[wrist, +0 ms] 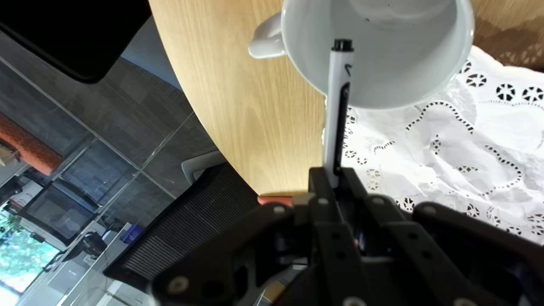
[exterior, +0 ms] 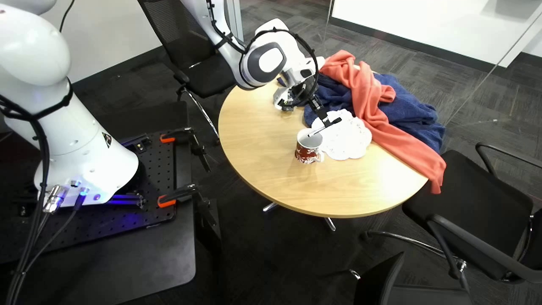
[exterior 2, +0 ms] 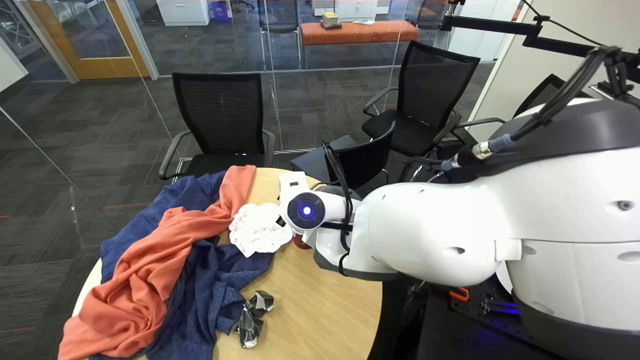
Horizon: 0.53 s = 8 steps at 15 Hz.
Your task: Pick up the small brush from the mug cup and put it on the table. Pick up the mug cup and slightly move it to the right. Pick up the small brush from the table and put it in the mug cup.
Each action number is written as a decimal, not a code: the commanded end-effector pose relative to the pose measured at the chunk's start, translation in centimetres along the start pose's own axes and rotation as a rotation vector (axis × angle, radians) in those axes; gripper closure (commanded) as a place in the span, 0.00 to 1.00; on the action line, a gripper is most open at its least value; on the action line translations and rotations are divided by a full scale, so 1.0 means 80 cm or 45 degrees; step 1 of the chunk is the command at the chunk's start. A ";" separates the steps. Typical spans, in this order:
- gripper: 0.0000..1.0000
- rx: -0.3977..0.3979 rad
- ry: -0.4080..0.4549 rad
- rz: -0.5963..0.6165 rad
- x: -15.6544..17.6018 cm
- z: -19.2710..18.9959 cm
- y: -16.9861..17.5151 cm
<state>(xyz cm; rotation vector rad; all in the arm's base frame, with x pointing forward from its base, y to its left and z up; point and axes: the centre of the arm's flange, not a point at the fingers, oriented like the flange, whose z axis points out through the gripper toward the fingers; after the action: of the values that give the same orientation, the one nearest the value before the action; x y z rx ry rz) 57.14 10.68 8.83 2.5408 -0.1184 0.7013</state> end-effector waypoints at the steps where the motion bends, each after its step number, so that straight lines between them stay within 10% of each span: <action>1: 0.97 -0.029 0.048 0.012 -0.006 0.000 -0.007; 8: 0.97 -0.048 0.057 0.016 -0.023 0.005 -0.015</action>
<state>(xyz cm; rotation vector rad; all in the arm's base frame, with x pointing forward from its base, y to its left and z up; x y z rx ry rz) 56.23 11.32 7.19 2.5174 -0.1050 0.6992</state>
